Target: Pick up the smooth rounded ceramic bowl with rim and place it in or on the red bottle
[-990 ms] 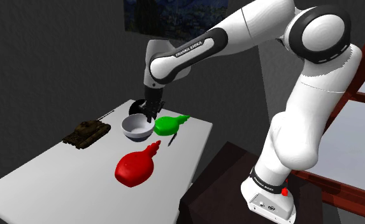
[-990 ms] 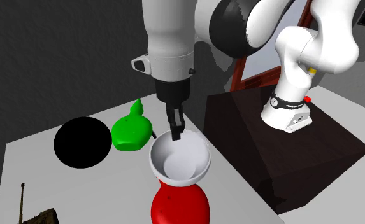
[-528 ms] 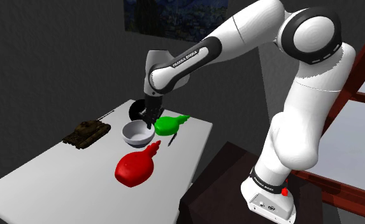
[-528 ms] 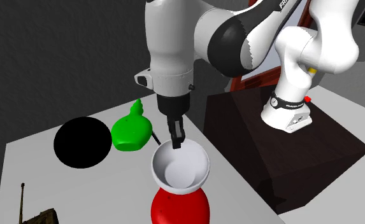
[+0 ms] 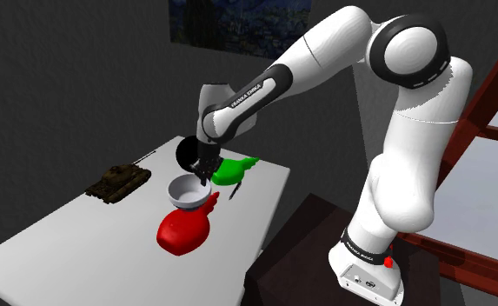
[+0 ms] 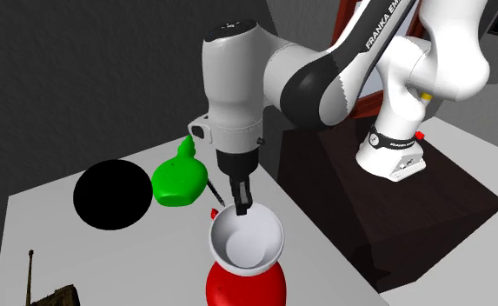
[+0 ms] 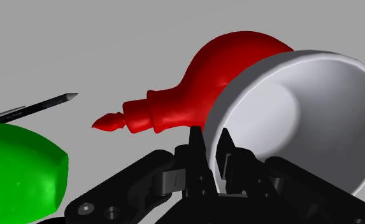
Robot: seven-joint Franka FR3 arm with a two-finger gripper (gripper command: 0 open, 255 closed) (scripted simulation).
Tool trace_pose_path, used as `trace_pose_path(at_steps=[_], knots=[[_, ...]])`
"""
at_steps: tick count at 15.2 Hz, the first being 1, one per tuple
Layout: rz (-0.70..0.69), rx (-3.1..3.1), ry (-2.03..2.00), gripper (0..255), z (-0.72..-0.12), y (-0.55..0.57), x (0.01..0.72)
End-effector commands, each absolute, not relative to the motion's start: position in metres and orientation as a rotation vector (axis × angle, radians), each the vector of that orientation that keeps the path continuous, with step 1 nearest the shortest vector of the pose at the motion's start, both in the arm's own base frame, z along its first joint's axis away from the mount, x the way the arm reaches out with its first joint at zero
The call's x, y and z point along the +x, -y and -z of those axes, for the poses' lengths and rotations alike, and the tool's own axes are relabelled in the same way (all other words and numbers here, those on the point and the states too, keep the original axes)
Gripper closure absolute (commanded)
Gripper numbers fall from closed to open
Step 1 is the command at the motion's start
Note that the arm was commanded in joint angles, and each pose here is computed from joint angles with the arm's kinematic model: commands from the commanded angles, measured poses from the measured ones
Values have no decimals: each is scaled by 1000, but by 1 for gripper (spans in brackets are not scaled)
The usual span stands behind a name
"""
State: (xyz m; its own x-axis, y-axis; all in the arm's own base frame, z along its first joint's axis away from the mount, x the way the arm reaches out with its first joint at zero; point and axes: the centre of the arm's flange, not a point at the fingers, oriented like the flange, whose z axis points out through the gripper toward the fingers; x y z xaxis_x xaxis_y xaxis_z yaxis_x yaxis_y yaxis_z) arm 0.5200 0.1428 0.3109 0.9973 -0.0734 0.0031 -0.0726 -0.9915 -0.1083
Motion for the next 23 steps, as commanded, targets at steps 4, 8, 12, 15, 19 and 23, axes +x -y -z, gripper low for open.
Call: trace_pose_path(at_steps=[4,8,12,15,19,23], knots=[[12,-3031,-111,255,-301,-143,520],[12,-3031,-111,255,-301,-143,520],[12,-3031,-111,0,-301,-143,520],[12,-3031,-111,0,-301,-143,520],[12,-3031,-111,0,-351,-137,519],[12,-3031,-111,0,-351,-137,519]])
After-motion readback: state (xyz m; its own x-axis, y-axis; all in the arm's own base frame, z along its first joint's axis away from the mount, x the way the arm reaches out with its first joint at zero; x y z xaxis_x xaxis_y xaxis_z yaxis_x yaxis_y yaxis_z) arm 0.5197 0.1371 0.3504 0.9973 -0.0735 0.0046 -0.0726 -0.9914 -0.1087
